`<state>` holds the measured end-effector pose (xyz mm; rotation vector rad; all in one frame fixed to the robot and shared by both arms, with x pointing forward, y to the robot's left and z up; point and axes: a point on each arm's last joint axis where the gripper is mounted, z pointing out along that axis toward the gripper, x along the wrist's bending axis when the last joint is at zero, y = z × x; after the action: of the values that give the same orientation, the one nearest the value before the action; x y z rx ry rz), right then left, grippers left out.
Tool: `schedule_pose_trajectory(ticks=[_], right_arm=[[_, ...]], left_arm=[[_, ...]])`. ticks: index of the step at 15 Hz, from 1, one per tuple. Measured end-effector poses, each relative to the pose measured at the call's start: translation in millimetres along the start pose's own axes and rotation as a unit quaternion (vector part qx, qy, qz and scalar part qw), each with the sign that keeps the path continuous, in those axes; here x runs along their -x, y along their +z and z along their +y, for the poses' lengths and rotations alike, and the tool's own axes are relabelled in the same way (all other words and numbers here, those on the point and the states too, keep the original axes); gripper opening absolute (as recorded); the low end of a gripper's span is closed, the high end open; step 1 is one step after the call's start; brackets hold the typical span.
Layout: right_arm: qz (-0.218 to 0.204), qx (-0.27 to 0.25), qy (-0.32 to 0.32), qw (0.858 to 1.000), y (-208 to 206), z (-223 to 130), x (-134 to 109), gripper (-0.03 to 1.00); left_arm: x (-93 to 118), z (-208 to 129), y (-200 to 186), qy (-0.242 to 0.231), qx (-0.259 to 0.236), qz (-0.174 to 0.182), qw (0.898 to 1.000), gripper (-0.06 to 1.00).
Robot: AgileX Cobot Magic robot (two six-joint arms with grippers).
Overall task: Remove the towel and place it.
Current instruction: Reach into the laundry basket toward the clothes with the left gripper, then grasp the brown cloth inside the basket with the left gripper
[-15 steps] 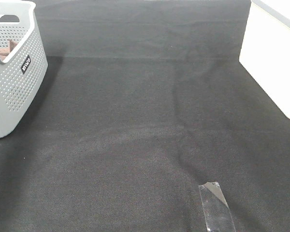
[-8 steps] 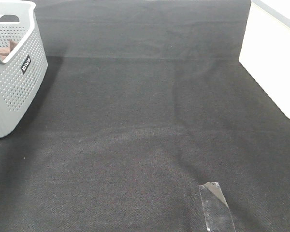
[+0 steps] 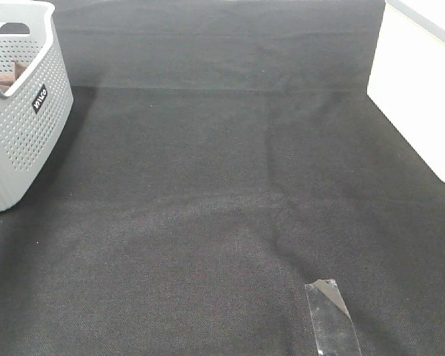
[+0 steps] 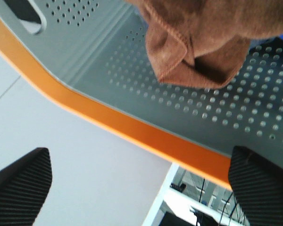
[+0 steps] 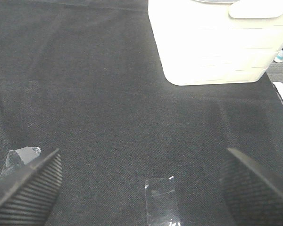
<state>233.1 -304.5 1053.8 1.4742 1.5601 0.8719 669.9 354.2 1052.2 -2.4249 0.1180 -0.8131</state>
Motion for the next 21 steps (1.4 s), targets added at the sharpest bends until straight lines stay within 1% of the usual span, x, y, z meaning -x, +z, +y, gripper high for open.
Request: schedule_pose_trajectory(ticks=[2, 5, 6, 8, 9, 12, 14, 15, 16, 17, 18, 21], right_arm=[[0.0, 0.0, 0.0, 1.0, 0, 0, 0, 0.87], [0.0, 0.0, 0.0, 1.0, 0, 0, 0, 0.87], [0.0, 0.0, 0.0, 1.0, 0, 0, 0, 0.87], [0.0, 0.0, 0.0, 1.0, 0, 0, 0, 0.87], [0.0, 0.0, 0.0, 1.0, 0, 0, 0, 0.87], [0.0, 0.0, 0.0, 1.0, 0, 0, 0, 0.87], [0.0, 0.0, 0.0, 1.0, 0, 0, 0, 0.87], [0.0, 0.0, 0.0, 1.0, 0, 0, 0, 0.87], [0.0, 0.0, 0.0, 1.0, 0, 0, 0, 0.87], [0.0, 0.0, 0.0, 1.0, 0, 0, 0, 0.87], [0.0, 0.0, 0.0, 1.0, 0, 0, 0, 0.87], [0.0, 0.0, 0.0, 1.0, 0, 0, 0, 0.87]], left_arm=[[4, 10, 6, 0.013, 0.024, -0.022, 0.999, 0.96], [9, 25, 22, 0.03, 0.035, -0.041, 0.998, 0.96], [11, 32, 29, 0.038, 0.04, -0.045, 0.998, 0.96], [10, 44, 37, 0.056, 0.05, -0.032, 0.997, 0.95], [11, 50, 43, 0.063, 0.055, -0.031, 0.996, 0.95], [12, 53, 45, 0.059, 0.061, -0.038, 0.996, 0.95], [14, 54, 44, 0.047, 0.068, -0.049, 0.995, 0.93], [15, 54, 44, 0.036, 0.074, -0.059, 0.995, 0.88], [17, 56, 43, 0.026, 0.081, -0.071, 0.994, 0.81], [18, 57, 43, 0.017, 0.087, -0.077, 0.993, 0.66], [18, 58, 43, 0.015, 0.09, -0.077, 0.993, 0.61], [15, 56, 39, 0.003, 0.093, -0.064, 0.994, 0.24]])
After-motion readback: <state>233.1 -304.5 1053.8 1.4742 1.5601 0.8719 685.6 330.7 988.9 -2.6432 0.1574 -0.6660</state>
